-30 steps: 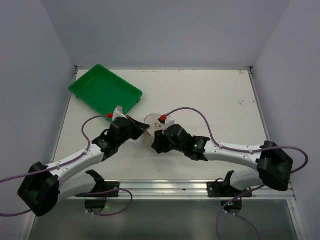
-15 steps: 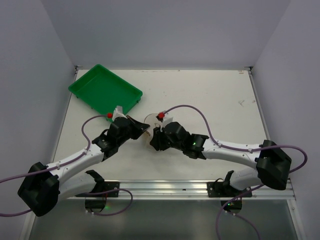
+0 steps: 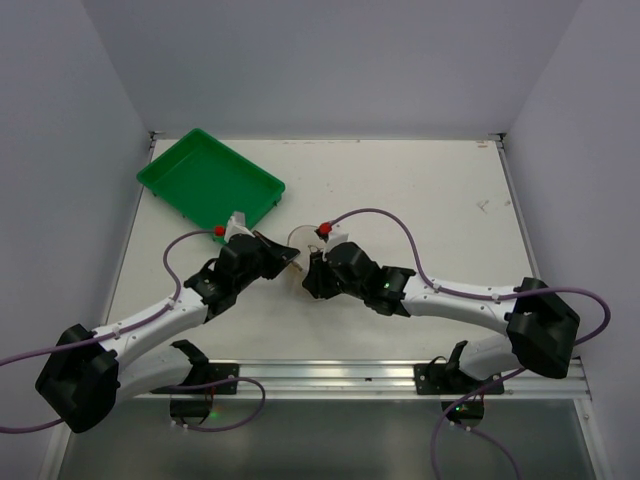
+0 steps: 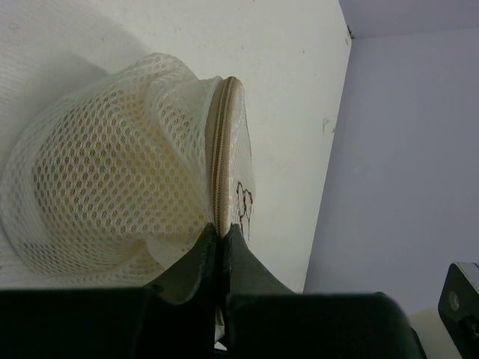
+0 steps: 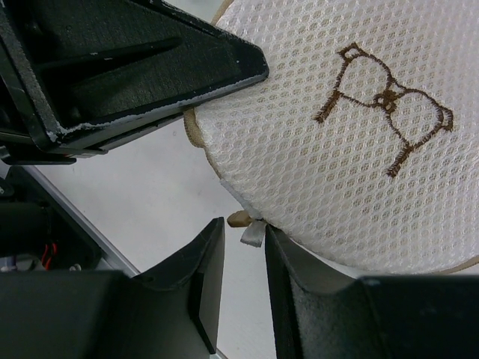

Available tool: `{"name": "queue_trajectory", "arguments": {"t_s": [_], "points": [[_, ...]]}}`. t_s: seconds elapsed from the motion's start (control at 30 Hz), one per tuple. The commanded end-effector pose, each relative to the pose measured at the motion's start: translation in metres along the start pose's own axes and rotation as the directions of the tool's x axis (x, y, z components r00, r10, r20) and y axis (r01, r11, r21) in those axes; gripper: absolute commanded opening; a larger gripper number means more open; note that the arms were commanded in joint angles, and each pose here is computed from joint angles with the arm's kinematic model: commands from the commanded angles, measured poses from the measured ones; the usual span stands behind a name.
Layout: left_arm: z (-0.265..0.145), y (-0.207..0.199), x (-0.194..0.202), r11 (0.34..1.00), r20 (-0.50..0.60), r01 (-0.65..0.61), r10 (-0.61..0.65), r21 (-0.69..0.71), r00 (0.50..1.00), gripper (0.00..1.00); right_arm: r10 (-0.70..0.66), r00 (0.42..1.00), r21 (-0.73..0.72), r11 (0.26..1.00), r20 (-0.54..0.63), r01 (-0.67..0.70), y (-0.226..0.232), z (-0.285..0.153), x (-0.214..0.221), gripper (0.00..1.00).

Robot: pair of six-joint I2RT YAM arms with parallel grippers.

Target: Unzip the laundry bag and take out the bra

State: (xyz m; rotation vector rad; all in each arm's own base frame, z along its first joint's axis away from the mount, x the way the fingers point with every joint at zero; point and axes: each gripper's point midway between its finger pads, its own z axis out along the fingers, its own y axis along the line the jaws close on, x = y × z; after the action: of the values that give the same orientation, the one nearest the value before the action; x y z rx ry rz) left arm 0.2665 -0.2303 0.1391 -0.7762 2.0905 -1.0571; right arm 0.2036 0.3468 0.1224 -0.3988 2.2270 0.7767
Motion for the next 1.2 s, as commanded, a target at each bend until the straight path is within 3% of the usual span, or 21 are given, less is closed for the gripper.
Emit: {"name": "queue_trajectory", "arguments": {"t_s": [0.0, 0.17, 0.4, 0.6, 0.97, 1.17], "points": [[-0.004, -0.022, -0.008, 0.998, 0.025, -0.005, 0.004, 0.061, 1.000, 0.00, 0.042, 0.997, 0.008, 0.999, 0.072, -0.042, 0.002, 0.001, -0.022, 0.31], [-0.004, -0.019, -0.007, 0.998, 0.023, -0.004, 0.003, 0.056, 1.000, 0.00, 0.065, 0.995, 0.011, 0.998, 0.077, -0.066, 0.002, 0.003, -0.021, 0.33], [-0.003, -0.018, -0.007, 0.999, 0.025, -0.001, 0.000, 0.053, 1.000, 0.00, 0.119, 0.987, 0.038, 0.992, 0.110, -0.123, -0.004, -0.001, -0.025, 0.45], [-0.002, -0.018, -0.005, 0.999, 0.017, 0.009, -0.010, 0.052, 1.000, 0.00, 0.174, 0.979, 0.055, 0.982, 0.104, -0.180, -0.005, 0.002, -0.024, 0.46], [-0.004, -0.023, -0.007, 0.997, 0.021, 0.015, -0.017, 0.070, 1.000, 0.00, 0.198, 0.976, 0.122, 0.970, 0.095, -0.209, -0.017, 0.012, -0.016, 0.31], [-0.005, -0.021, -0.007, 0.998, 0.023, 0.009, -0.010, 0.063, 1.000, 0.00, 0.151, 0.981, 0.146, 0.975, 0.125, -0.168, -0.026, 0.006, -0.019, 0.14]]}}
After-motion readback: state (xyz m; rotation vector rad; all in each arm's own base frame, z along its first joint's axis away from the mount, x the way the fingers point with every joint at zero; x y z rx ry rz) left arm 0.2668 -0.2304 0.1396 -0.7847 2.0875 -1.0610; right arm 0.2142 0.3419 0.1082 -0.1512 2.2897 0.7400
